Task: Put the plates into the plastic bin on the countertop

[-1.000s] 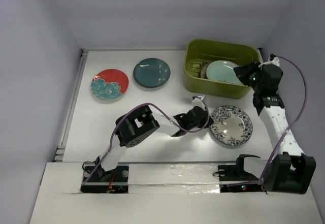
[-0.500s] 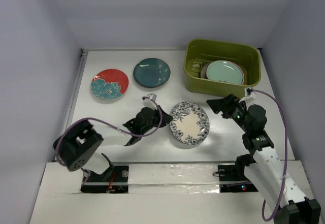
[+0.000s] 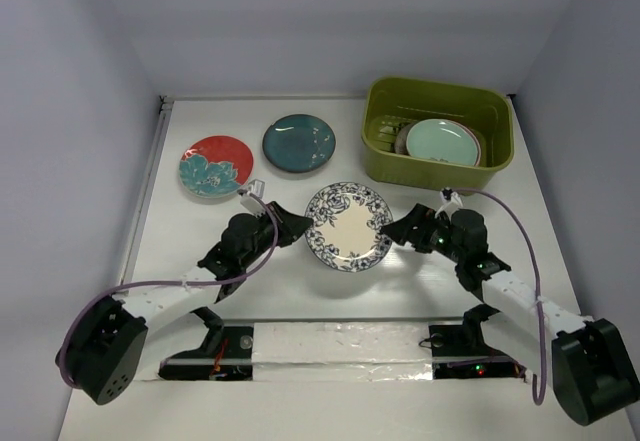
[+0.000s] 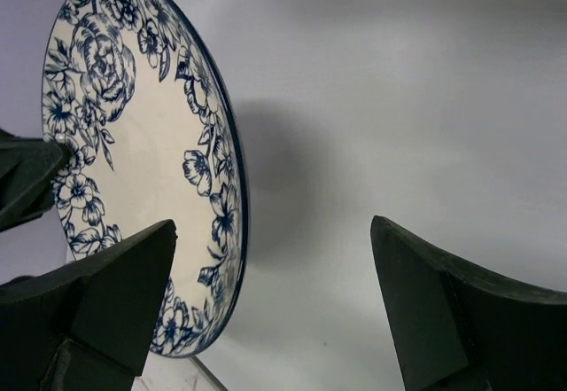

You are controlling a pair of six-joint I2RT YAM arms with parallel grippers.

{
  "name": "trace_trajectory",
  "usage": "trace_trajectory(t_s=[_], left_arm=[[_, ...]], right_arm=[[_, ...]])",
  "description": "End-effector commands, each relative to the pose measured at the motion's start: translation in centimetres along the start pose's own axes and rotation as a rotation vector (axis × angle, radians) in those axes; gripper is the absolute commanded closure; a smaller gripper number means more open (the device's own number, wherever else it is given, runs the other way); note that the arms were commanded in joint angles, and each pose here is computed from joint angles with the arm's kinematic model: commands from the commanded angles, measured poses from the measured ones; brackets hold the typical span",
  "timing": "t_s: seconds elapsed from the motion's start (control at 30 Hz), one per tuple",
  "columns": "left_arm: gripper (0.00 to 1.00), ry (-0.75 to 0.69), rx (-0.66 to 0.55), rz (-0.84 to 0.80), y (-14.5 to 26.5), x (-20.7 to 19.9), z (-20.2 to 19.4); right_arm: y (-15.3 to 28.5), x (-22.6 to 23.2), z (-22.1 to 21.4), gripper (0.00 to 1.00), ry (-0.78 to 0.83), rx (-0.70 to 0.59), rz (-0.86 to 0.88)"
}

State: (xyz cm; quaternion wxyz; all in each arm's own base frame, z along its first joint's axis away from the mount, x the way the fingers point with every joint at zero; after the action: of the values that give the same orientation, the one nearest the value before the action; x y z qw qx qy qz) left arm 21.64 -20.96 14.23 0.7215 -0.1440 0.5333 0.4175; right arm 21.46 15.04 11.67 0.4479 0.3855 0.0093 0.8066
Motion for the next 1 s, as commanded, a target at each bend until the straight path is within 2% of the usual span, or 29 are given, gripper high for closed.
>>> trace_trajectory(t_s=[0.0, 0.07, 0.13, 0.23, 0.27, 0.3, 0.33, 0.4, 0.57, 0.63, 0.67, 0.7, 0.8, 0.83, 0.9, 0.93, 0.97], left_arm=[[1.0, 0.061, -0.006, -0.292, 1.1, -7.1, 1.7], [1.0, 0.064, 0.001, -0.313, 1.2, -7.5, 1.7], [1.0, 0.06, 0.013, -0.329, 1.3, -8.0, 1.6], [1.0, 0.063, 0.021, -0.341, 1.5, -8.3, 1.6], [1.0, 0.064, 0.011, -0.344, 1.6, -8.3, 1.9], [1.0, 0.066, 0.007, -0.353, 1.8, -8.6, 2.0], [1.0, 0.063, -0.001, -0.355, 1.9, -8.8, 2.2], [1.0, 0.059, -0.02, -0.363, 2.4, -9.3, 2.6], [1.0, 0.048, -0.036, -0.372, 2.9, -10.0, 3.4], [1.0, 0.052, -0.022, -0.41, 3.4, -10.8, 3.4], [1.0, 0.056, -0.02, -0.424, 3.5, -11.1, 3.4], [1.0, 0.069, -0.01, -0.436, 3.7, -11.4, 3.3], [1.0, 0.074, 0.004, -0.484, 4.3, -12.3, 3.3], [1.0, 0.08, 0.009, -0.496, 4.5, -12.6, 3.3], [1.0, 0.079, 0.008, -0.511, 4.8, -13.1, 3.4], [1.0, 0.077, 0.008, -0.522, 4.9, -13.5, 3.6], [1.0, 0.074, 0.009, -0.523, 4.9, -13.6, 3.6]], right_arm=[[-0.4, 2.8, 1.8, 0.05, 0.069, -0.094, 0.158], [-0.5, 3.0, 1.7, 0.08, 0.061, -0.088, 0.176], [-0.5, 3.8, 1.8, 0.21, 0.059, -0.094, 0.222], [-0.4, 4.8, 2.1, 0.52, 0.048, -0.099, 0.284], [-0.4, 5.0, 2.2, 0.59, 0.048, -0.097, 0.297], [-0.4, 5.2, 2.4, 0.77, 0.037, -0.103, 0.307], [-0.3, 5.5, 2.7, 0.9, 0.035, -0.114, 0.315], [0.0, 6.1, 3.3, 1.0, 0.032, -0.132, 0.332], [0.6, 7.6, 5.8, 1.0, 0.068, -0.188, 0.339], [0.5, 7.6, 5.7, 1.0, 0.082, -0.164, 0.33], [0.4, 7.5, 5.5, 0.96, 0.086, -0.149, 0.333], [0.0, 7.3, 5.2, 0.77, 0.083, -0.127, 0.328], [-0.4, 6.6, 4.0, 0.51, 0.072, -0.099, 0.337], [-0.6, 6.4, 3.6, 0.47, 0.066, -0.086, 0.341], [-0.6, 6.4, 3.3, 0.46, 0.061, -0.083, 0.36], [-0.6, 6.6, 3.0, 0.48, 0.06, -0.068, 0.377], [-0.5, 6.7, 3.0, 0.55, 0.061, -0.068, 0.387]])
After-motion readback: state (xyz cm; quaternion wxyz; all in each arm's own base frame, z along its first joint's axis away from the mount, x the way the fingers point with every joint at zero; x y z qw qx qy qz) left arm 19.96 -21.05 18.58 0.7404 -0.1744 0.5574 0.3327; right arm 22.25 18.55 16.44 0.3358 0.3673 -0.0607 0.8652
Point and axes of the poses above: each gripper's point midway between its finger pads, its own y axis back along the fingers, its own x axis along the line the jaws close on, z = x × y, the point moved 4 cm from there along y, back along the fingers, and after that the axes turned 11 degrees about y, right-handed, at the moved point
